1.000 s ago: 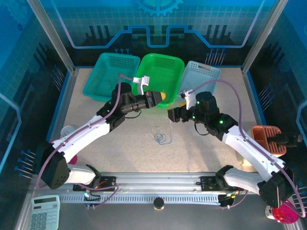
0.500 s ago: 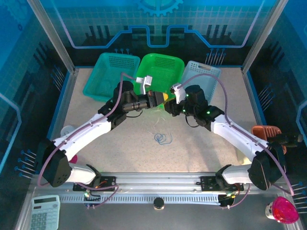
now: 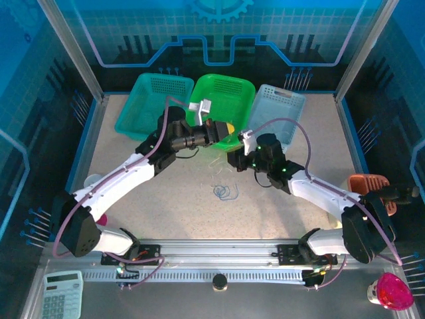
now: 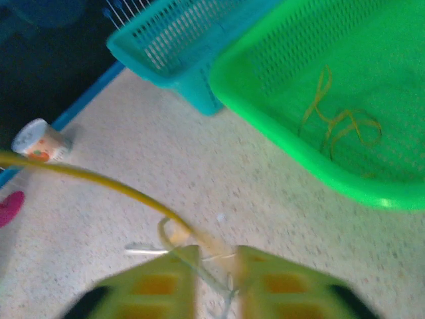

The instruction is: Untangle the cables

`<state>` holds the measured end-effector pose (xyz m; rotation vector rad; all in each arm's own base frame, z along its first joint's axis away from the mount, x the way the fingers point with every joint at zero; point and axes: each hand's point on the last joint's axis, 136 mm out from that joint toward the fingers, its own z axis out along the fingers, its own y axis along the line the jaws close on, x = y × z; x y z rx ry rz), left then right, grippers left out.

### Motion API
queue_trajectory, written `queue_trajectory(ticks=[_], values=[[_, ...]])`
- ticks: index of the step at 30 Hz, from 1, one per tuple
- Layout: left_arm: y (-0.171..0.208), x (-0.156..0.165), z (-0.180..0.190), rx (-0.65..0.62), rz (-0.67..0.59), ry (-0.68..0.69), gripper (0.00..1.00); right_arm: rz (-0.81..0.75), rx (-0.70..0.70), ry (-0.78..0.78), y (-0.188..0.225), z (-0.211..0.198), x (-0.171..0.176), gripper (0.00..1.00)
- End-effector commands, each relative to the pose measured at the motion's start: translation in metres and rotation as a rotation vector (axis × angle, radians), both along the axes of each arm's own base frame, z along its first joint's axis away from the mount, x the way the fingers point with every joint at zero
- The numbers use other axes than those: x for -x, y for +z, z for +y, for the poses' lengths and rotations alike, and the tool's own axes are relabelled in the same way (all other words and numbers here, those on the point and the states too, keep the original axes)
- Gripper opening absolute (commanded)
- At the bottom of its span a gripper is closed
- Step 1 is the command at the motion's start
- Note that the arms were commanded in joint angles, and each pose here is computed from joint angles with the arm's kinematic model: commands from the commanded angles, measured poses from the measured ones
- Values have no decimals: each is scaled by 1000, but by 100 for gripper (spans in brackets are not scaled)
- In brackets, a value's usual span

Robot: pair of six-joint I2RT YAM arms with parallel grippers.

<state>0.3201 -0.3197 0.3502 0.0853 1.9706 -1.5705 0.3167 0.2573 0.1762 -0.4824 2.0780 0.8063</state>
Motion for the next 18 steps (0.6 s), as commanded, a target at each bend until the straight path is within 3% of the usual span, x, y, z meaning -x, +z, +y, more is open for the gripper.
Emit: queue_trajectory(ticks=[1, 4, 12, 18], values=[[78, 11, 0, 130, -183, -37, 0, 113, 57, -32, -39, -9, 13, 48], [75, 7, 1, 113, -185, -23, 0, 120, 65, -41, -44, -13, 17, 58], [78, -19, 19, 81, -215, 45, 0, 127, 81, -66, -48, -26, 30, 59], [73, -55, 35, -26, -267, 122, 0, 125, 95, -119, -38, -42, 38, 64]])
